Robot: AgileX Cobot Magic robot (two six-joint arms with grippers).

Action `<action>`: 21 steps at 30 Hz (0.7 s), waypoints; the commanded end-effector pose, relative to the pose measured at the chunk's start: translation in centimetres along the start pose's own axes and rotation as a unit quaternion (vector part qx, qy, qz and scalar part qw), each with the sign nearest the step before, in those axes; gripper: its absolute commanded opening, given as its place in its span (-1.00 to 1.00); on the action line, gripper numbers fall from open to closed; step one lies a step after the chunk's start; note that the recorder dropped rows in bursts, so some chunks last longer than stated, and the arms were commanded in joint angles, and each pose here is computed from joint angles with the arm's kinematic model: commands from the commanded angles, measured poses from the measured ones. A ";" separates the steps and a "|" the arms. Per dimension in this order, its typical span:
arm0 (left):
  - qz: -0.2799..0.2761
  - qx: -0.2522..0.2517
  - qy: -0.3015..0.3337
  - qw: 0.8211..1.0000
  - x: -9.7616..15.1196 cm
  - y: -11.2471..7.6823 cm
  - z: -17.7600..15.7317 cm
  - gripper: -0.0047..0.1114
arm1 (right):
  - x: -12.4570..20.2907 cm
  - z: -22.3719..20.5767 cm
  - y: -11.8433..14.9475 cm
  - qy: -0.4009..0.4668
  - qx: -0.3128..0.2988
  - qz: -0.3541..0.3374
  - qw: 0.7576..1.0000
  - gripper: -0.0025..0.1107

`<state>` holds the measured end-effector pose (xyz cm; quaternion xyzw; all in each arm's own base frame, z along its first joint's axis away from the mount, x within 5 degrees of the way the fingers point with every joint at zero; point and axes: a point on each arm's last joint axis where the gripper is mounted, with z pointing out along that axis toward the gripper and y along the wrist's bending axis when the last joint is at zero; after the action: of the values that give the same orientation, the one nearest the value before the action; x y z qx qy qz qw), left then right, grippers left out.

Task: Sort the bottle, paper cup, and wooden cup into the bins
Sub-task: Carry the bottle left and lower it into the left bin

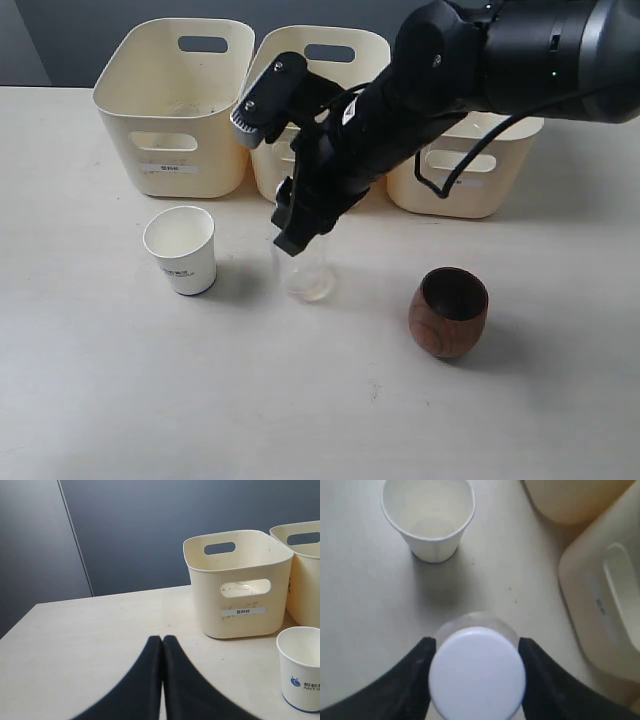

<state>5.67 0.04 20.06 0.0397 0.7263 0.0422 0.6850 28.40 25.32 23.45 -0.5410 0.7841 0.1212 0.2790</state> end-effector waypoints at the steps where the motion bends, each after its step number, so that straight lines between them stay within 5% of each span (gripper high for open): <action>1: -0.001 -0.001 -0.005 1.000 0.0 0.0 0.0 -0.92 | -2.5 -2.9 1.2 -0.080 0.041 -0.034 0.995 -0.97; 6: -0.001 -0.001 -0.005 1.000 0.0 0.0 0.0 -0.92 | -6.8 -7.4 3.4 -0.249 0.130 -0.079 0.957 -0.97; 13: -0.001 -0.001 -0.005 1.000 0.0 0.0 0.0 -0.92 | -8.6 -8.7 2.3 -0.356 0.221 -0.067 0.906 -0.97; 21: -0.001 -0.001 -0.005 1.000 0.0 0.0 0.0 -0.92 | -12.3 -3.5 -0.4 -0.324 0.193 -0.051 0.925 -0.97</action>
<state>5.67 0.04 20.06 0.0397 0.7263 0.0422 0.6850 29.16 32.36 33.75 -0.4503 0.6171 0.1193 0.6341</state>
